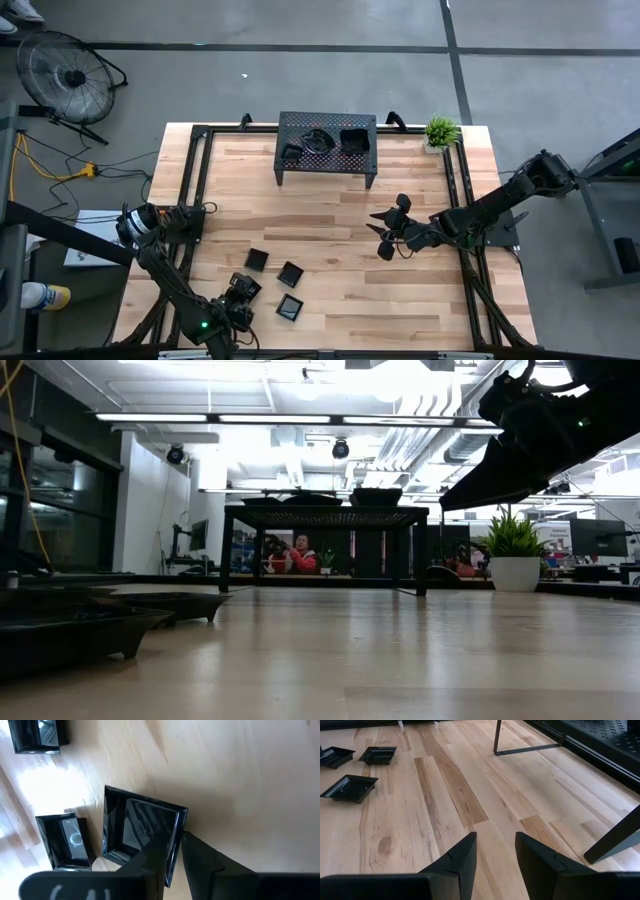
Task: Pick & Place Mini shaped plates
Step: Stack the black square plate on top of the black square plate on the shelf
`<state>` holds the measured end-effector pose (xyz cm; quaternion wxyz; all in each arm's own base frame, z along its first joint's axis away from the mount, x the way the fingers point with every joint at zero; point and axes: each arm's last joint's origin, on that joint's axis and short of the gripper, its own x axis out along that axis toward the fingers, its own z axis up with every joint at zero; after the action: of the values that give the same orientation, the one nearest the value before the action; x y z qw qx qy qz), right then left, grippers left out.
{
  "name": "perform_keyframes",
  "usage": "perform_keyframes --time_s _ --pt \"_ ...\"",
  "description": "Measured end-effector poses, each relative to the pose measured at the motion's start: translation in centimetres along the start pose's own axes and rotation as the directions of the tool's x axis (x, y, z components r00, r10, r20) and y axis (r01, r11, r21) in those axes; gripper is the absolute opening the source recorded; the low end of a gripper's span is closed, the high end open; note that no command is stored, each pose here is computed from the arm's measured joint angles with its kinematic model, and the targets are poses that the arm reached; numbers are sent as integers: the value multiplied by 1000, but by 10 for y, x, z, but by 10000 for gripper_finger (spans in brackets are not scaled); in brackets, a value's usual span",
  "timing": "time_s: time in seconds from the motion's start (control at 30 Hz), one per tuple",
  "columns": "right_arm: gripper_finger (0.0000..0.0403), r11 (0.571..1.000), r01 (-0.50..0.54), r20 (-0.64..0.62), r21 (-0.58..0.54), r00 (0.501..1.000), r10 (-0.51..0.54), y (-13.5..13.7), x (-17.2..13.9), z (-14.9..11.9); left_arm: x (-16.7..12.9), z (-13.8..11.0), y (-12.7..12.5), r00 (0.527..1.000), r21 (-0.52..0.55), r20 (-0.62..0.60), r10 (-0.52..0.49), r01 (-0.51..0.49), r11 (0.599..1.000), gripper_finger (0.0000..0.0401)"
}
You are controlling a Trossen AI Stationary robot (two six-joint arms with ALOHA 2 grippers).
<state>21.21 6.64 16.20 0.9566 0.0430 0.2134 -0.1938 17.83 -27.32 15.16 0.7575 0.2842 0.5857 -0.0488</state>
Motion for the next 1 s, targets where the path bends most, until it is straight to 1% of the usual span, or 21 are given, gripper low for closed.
perform_keyframes --time_s 0.67,1.0 --pt "129 1000 0 0 0 1000 0 0 0 0 0 1 -1 1000 -5 13 -7 7 1000 4" --pt "129 1000 1 -3 -3 1000 -1 0 0 0 0 3 -2 999 -13 32 -11 12 1000 1"
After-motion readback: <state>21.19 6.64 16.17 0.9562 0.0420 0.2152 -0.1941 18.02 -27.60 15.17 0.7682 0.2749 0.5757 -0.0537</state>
